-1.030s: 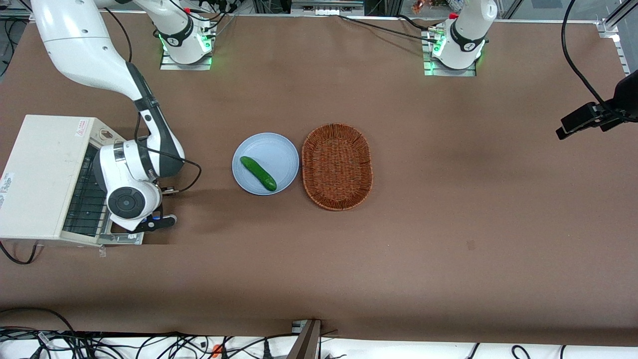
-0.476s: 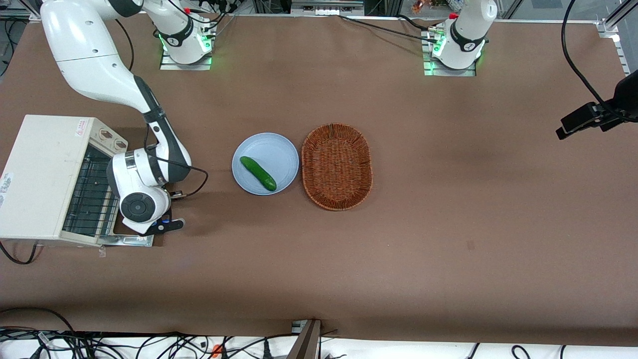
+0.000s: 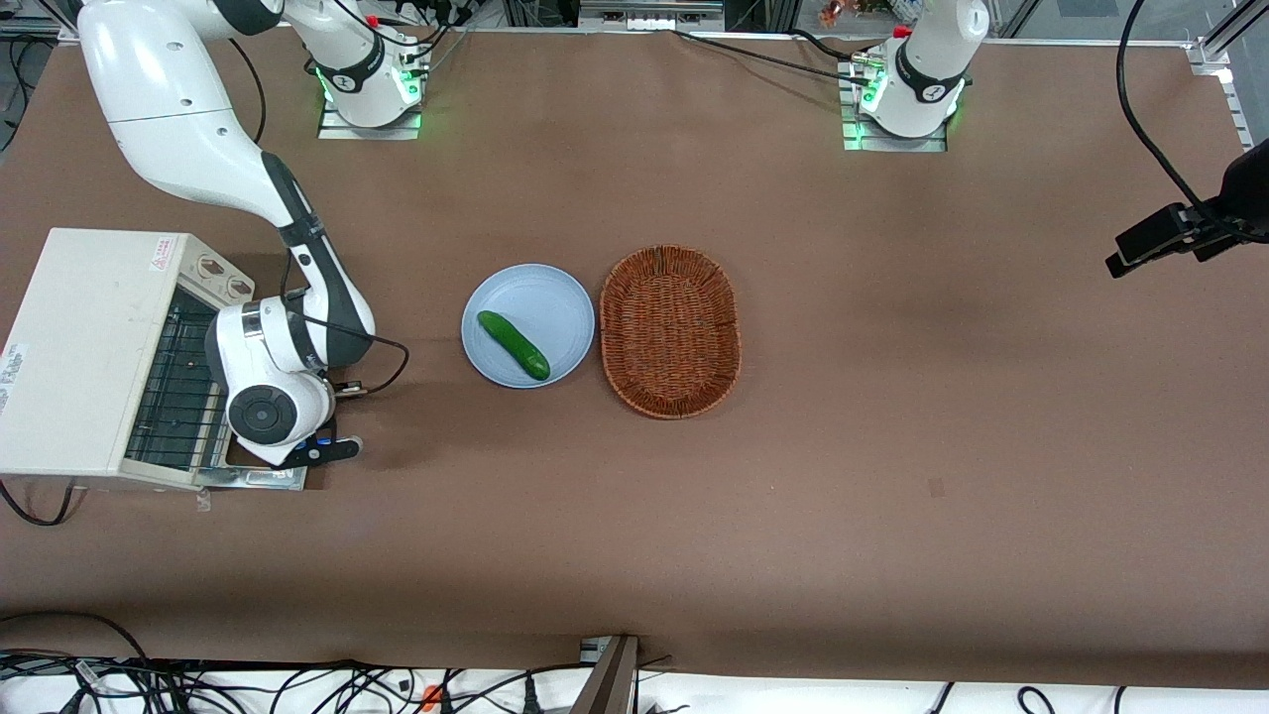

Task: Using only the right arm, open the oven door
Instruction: 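Pull the handle outward and down with the right gripper, swinging the door open, then release the lowered door and lift the right gripper away from the oven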

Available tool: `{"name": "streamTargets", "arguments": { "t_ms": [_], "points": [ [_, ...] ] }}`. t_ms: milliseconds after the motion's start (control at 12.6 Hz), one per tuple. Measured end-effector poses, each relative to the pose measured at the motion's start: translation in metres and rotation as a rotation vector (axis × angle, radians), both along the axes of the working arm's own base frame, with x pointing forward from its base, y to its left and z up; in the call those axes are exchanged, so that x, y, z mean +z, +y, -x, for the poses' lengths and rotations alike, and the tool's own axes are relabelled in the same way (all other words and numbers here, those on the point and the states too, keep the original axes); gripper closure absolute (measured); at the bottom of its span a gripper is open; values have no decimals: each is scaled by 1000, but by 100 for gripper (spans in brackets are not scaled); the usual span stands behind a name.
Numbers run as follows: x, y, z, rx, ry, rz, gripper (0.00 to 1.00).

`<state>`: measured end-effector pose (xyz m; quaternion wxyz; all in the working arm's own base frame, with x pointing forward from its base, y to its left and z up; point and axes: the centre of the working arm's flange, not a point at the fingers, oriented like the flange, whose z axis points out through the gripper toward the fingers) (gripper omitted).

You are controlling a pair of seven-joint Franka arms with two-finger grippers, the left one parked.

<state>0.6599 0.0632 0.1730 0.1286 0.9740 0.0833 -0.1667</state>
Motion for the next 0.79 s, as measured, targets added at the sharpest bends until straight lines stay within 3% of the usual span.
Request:
{"name": "streamTargets", "arguments": {
  "t_ms": [238,634,793],
  "points": [
    [1,-3,0,-51,-1,-15,99],
    [-5,-6,2,-188,13,-78,99],
    [-1,6,0,-223,17,-126,99]
  ]
}}
